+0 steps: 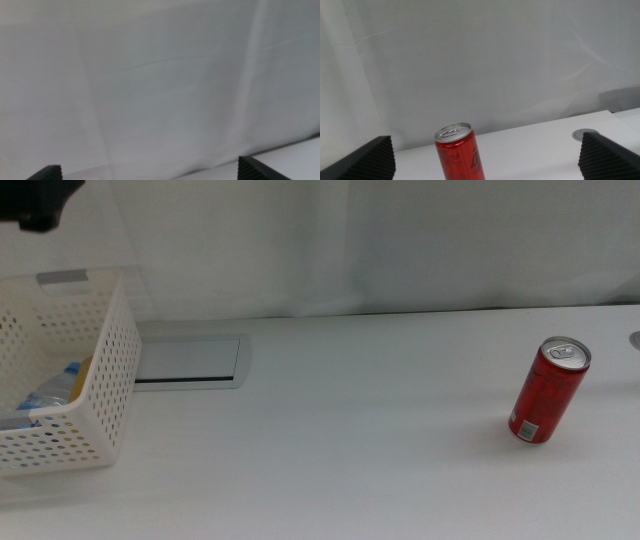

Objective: Use arms to grab the bottles and put them into the dustbin to the left of the table.

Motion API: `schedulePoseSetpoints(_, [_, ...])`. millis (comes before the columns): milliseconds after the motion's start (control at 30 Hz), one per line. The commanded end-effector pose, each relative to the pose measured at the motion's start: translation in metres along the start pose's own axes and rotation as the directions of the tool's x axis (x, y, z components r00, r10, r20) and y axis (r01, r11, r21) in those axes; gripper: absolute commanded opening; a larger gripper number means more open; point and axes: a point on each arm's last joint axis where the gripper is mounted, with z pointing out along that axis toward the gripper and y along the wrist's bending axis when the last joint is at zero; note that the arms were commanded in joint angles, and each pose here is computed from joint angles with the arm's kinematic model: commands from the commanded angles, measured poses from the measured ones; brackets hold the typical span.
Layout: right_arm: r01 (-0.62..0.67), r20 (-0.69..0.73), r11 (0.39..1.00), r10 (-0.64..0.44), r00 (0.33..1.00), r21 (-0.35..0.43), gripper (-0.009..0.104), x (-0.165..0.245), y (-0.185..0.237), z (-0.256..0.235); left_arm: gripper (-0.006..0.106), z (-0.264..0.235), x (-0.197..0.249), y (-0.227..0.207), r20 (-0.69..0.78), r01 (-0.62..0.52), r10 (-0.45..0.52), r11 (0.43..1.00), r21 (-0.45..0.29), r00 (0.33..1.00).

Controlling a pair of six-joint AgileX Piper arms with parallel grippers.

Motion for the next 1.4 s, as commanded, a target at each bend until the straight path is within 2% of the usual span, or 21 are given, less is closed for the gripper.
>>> schedulePoseSetpoints(0, [0.02, -0.005, 1.0, -0.02, 1.0, 0.009, 0.103, 0.012, -0.003, -0.001, 0.09, -0.014, 0.007, -0.008, 0.007, -0.009, 0.009, 0.999, 0.032, 1.0])
schedulePoseSetpoints(100, [0.02, -0.003, 1.0, -0.02, 1.0, 0.008, 0.103, 0.011, -0.003, -0.001, 0.09, -0.024, 0.023, -0.016, 0.002, -0.017, 0.017, 0.997, 0.069, 1.0])
schedulePoseSetpoints(300, [0.012, 0.01, 1.0, -0.013, 1.0, 0.007, 0.103, 0.01, -0.002, -0.001, 0.09, -0.04, 0.059, -0.04, -0.022, -0.044, 0.049, 0.981, 0.191, 0.999])
schedulePoseSetpoints(433, [0.003, 0.033, 1.0, -0.002, 0.999, -0.029, 0.103, 0.001, 0.001, -0.002, 0.09, -0.047, 0.081, -0.058, -0.025, -0.101, 0.113, 0.95, 0.296, 0.993])
schedulePoseSetpoints(500, [-0.012, 0.041, 0.999, 0.014, 0.999, -0.045, 0.103, -0.005, 0.003, -0.003, 0.09, -0.047, 0.085, -0.062, -0.034, -0.106, 0.123, 0.943, 0.316, 0.992])
schedulePoseSetpoints(600, [-0.046, 0.05, 0.997, 0.049, 0.998, -0.056, 0.103, -0.017, 0.005, -0.004, 0.09, -0.046, 0.085, -0.063, -0.034, -0.108, 0.126, 0.94, 0.323, 0.991])
schedulePoseSetpoints(700, [-0.046, -0.007, 0.998, 0.045, 0.999, -0.05, 0.103, -0.029, 0.008, -0.002, 0.09, -0.046, 0.085, -0.063, -0.029, -0.108, 0.124, 0.941, 0.322, 0.992])
schedulePoseSetpoints(867, [0.076, -0.158, 0.996, -0.083, 0.984, -0.052, 0.103, -0.067, 0.017, 0.006, 0.09, -0.046, 0.085, -0.063, -0.029, -0.108, 0.124, 0.941, 0.322, 0.992])
schedulePoseSetpoints(967, [0.125, -0.176, 0.99, -0.134, 0.975, -0.063, 0.103, -0.1, 0.024, 0.016, 0.09, -0.046, 0.085, -0.063, -0.027, -0.108, 0.124, 0.941, 0.322, 0.992])
schedulePoseSetpoints(1100, [0.128, -0.195, 0.99, -0.139, 0.971, -0.066, 0.103, -0.13, 0.03, 0.032, 0.09, -0.046, 0.084, -0.063, -0.021, -0.108, 0.121, 0.941, 0.32, 0.992])
schedulePoseSetpoints(1200, [0.17, -0.243, 0.982, -0.186, 0.952, -0.084, 0.103, -0.137, 0.033, 0.048, 0.09, -0.046, 0.084, -0.063, -0.02, -0.108, 0.121, 0.941, 0.32, 0.992])
schedulePoseSetpoints(1300, [0.126, -0.309, 0.987, -0.15, 0.939, -0.096, 0.103, -0.132, 0.035, 0.066, 0.09, -0.046, 0.084, -0.063, -0.02, -0.108, 0.121, 0.941, 0.32, 0.992])
schedulePoseSetpoints(1367, [0.121, -0.405, 0.988, -0.15, 0.902, -0.096, 0.103, -0.119, 0.034, 0.08, 0.09, -0.046, 0.084, -0.063, -0.02, -0.108, 0.121, 0.941, 0.32, 0.992])
